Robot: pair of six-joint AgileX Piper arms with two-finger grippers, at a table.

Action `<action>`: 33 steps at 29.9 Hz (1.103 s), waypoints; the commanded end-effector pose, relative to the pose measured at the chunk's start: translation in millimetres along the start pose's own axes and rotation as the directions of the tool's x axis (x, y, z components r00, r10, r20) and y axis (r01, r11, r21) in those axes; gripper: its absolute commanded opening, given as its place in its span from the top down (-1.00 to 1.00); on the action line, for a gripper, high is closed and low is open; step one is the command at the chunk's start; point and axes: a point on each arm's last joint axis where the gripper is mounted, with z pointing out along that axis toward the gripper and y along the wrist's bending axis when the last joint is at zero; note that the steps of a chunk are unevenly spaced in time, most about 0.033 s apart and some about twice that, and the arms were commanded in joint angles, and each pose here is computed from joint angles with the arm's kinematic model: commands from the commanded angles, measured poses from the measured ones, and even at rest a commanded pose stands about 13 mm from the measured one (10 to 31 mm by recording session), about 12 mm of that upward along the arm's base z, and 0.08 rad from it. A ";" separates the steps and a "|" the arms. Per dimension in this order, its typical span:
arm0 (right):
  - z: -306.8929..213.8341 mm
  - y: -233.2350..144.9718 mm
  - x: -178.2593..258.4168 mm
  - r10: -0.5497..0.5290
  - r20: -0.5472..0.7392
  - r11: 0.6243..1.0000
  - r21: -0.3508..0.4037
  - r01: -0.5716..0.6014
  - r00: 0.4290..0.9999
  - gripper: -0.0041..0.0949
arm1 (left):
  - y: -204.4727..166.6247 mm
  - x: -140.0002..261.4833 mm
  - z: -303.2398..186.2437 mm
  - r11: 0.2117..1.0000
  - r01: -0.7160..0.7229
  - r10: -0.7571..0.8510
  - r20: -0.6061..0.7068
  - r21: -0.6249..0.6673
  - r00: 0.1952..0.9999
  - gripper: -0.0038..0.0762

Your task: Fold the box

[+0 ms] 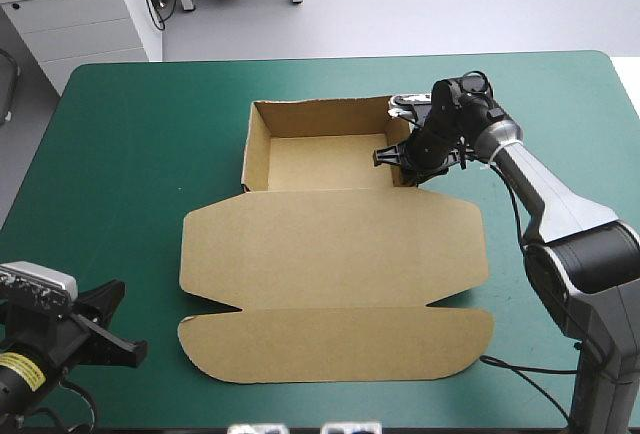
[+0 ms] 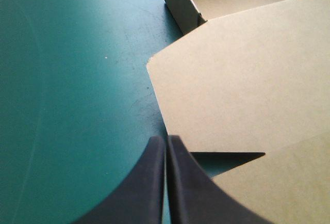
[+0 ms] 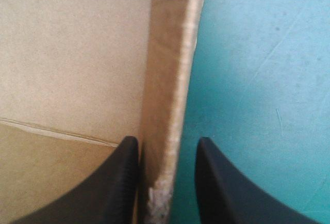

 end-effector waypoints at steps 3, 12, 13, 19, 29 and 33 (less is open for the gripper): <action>-28.4 0.8 -4.5 -0.008 0.103 1.000 -0.013 0.009 0.995 0.95 | -1.5 12.1 4.3 1.000 0.001 -0.003 0.113 0.017 0.994 0.92; -65.0 -4.3 -13.5 -0.043 0.131 0.999 -0.005 0.044 0.990 0.95 | -1.8 23.5 8.1 0.999 0.043 -0.045 0.108 0.022 0.993 0.92; -75.1 -6.1 -16.8 -0.042 0.167 0.999 -0.006 0.043 0.985 0.95 | -1.6 22.7 8.0 0.999 0.039 -0.041 0.118 0.020 0.992 0.92; -157.8 -34.0 -23.9 0.015 0.405 1.000 -0.023 -0.006 0.914 0.96 | -1.4 21.1 7.8 0.999 0.035 -0.037 0.136 0.018 0.990 0.92; -223.1 -153.3 4.4 0.155 0.544 0.957 0.124 -0.262 0.824 0.96 | -1.4 21.3 7.8 0.999 0.035 -0.037 0.133 0.018 0.990 0.92; -226.5 -197.4 16.7 0.207 0.543 0.908 0.203 -0.367 0.813 0.96 | -1.4 21.1 7.8 0.999 0.035 -0.037 0.135 0.018 0.990 0.92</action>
